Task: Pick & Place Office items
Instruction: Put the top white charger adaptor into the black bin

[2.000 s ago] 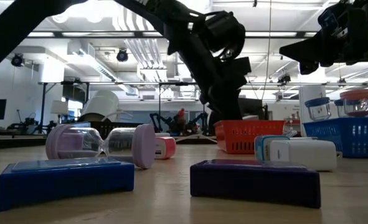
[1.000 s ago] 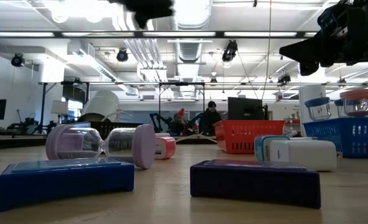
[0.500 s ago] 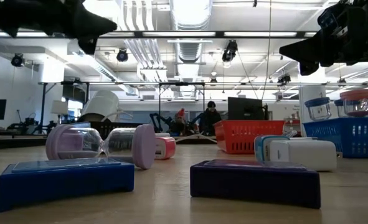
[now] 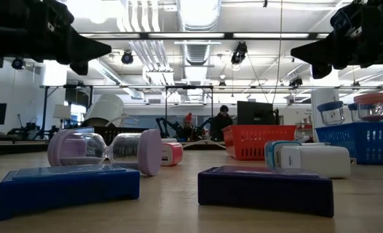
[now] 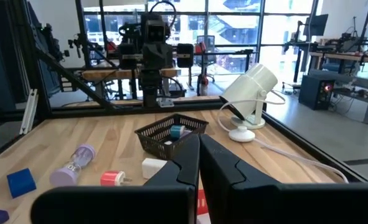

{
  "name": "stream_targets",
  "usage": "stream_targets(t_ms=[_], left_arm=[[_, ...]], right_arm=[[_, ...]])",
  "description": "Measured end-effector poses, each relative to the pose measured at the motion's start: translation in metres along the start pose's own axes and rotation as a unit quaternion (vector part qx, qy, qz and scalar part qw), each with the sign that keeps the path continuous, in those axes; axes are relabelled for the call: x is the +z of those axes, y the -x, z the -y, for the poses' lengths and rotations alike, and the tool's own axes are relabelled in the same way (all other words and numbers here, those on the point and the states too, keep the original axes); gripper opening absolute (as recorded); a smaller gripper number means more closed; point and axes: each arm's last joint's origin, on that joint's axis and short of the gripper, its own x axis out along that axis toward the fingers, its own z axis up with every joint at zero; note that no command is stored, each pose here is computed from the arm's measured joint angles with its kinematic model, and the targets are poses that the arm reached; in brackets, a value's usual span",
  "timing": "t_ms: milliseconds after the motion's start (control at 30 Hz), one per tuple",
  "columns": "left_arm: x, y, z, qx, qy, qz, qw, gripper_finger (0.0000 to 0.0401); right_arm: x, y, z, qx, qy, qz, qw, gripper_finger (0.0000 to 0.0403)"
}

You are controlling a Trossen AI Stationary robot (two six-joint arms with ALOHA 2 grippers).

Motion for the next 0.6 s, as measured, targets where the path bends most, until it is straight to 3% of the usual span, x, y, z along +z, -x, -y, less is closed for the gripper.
stream_targets(t_ms=[600], left_arm=[[-0.0025, 0.0098, -0.0002, -0.002, -0.005, -0.016, 1.0, 0.0006]], right_arm=[[0.007, -0.0023, -0.0004, 0.002, -0.021, 0.038, 0.999, 0.0008]])
